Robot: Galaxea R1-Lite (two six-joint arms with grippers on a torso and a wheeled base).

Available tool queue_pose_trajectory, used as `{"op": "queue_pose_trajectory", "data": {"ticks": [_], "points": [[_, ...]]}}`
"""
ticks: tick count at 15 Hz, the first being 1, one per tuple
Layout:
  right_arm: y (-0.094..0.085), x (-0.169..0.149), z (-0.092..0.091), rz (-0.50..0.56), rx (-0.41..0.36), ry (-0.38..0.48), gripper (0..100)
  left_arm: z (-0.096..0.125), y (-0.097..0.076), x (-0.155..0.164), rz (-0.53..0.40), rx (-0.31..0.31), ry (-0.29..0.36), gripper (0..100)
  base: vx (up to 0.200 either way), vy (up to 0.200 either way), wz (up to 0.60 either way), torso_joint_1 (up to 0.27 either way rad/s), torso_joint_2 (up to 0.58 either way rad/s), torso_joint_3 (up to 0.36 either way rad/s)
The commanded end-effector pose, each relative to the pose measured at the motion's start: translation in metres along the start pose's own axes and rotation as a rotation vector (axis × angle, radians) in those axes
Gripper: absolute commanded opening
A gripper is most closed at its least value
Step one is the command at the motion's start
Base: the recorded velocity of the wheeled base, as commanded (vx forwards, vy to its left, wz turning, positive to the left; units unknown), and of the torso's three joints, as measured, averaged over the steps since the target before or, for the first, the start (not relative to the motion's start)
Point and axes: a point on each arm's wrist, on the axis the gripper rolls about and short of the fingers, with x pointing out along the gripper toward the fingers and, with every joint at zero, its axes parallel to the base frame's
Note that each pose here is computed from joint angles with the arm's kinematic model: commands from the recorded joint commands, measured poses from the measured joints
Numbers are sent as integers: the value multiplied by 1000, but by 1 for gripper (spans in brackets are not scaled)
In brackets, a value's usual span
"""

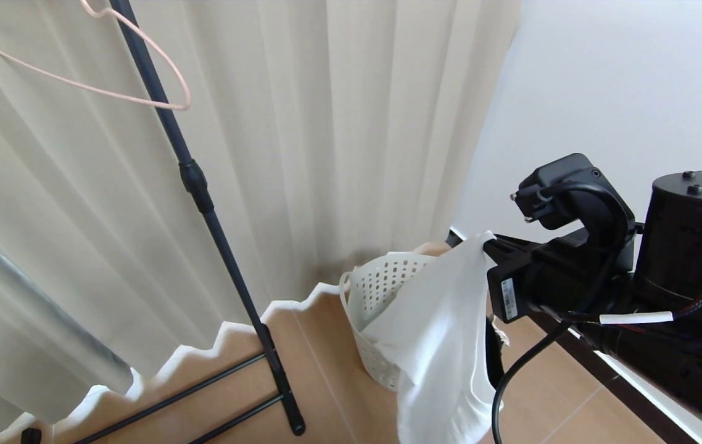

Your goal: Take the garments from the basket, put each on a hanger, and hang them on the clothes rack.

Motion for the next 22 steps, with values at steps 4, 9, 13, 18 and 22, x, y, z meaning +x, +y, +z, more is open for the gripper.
{"op": "queue_pose_trajectory", "data": {"ticks": [4, 9, 13, 18, 22], "points": [[-3, -2, 1, -5, -6, -5, 0, 0, 0, 0, 0, 0, 1, 100, 0, 0, 0, 107, -463, -155], [-5, -3, 1, -10, -5, -8, 0, 0, 0, 0, 0, 0, 1, 100, 0, 0, 0, 151, -487, -155], [-5, -2, 0, -9, -9, -3, 0, -1, 0, 0, 3, -4, 3, 100, 0, 0, 0, 179, -509, -293], [-4, -2, -2, -9, -25, 4, 0, 0, 0, 0, 2, -2, 1, 100, 0, 0, 0, 217, -545, -332], [-4, -2, -4, -8, -29, 9, 0, 0, 0, 0, 2, -2, 1, 100, 0, 0, 0, 244, -588, -343]]}}
